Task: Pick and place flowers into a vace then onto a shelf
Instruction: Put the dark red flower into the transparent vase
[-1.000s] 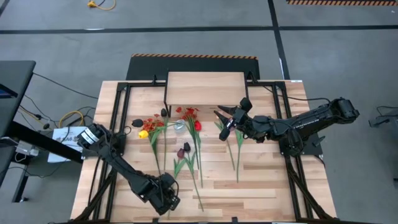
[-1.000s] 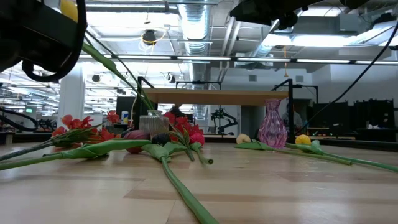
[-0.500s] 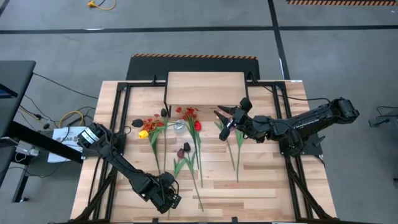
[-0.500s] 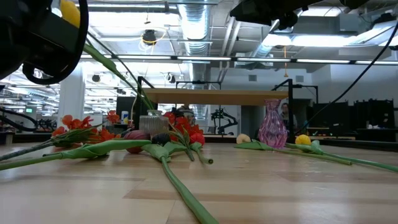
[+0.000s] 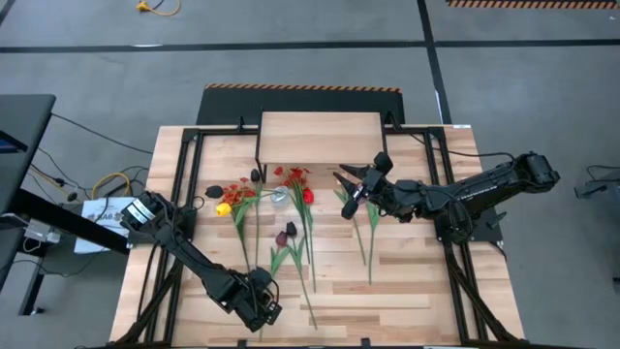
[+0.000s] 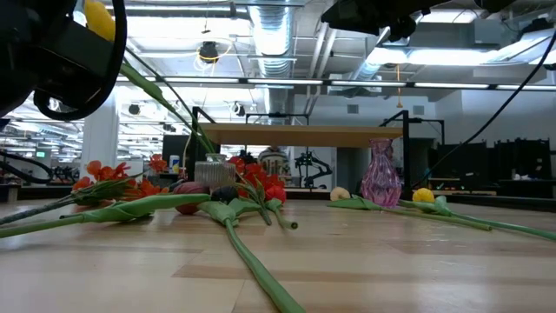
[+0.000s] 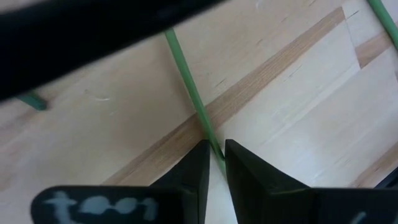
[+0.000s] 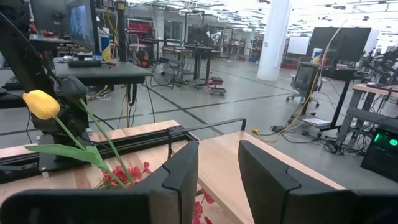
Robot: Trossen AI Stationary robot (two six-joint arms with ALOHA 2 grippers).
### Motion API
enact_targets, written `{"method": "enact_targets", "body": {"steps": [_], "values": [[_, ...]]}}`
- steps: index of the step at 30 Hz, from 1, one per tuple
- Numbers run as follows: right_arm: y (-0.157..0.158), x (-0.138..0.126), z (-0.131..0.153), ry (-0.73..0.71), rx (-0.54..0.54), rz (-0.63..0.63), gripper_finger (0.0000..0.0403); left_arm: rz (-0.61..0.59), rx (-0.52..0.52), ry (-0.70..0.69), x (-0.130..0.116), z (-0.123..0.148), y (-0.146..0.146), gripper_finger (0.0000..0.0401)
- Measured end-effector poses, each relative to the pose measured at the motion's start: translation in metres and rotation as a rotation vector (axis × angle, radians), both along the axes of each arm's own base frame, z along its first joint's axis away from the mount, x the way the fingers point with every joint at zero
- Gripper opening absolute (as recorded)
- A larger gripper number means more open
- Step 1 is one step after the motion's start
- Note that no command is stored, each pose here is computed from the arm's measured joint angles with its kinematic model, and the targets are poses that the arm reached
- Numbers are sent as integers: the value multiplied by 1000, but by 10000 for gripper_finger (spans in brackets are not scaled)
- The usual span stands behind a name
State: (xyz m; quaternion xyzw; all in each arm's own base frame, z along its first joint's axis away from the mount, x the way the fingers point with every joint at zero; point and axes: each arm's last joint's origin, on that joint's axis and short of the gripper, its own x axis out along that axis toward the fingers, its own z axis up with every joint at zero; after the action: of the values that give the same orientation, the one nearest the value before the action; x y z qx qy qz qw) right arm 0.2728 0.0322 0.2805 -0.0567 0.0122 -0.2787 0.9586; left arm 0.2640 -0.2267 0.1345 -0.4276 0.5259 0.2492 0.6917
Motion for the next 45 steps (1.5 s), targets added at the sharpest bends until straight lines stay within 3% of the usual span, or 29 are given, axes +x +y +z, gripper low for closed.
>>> {"method": "enact_targets", "body": {"steps": [9,24,33,45], "values": [[0,0,0,0,0,0,108,2,28,-17,-4,-1,-4,8],[0,0,0,0,0,3,108,96,67,-94,-18,-1,-19,3],[6,3,6,-57,-17,233,108,137,133,-163,-22,17,-33,2],[9,3,11,-113,-9,348,108,93,317,-304,-26,55,-49,1]]}}
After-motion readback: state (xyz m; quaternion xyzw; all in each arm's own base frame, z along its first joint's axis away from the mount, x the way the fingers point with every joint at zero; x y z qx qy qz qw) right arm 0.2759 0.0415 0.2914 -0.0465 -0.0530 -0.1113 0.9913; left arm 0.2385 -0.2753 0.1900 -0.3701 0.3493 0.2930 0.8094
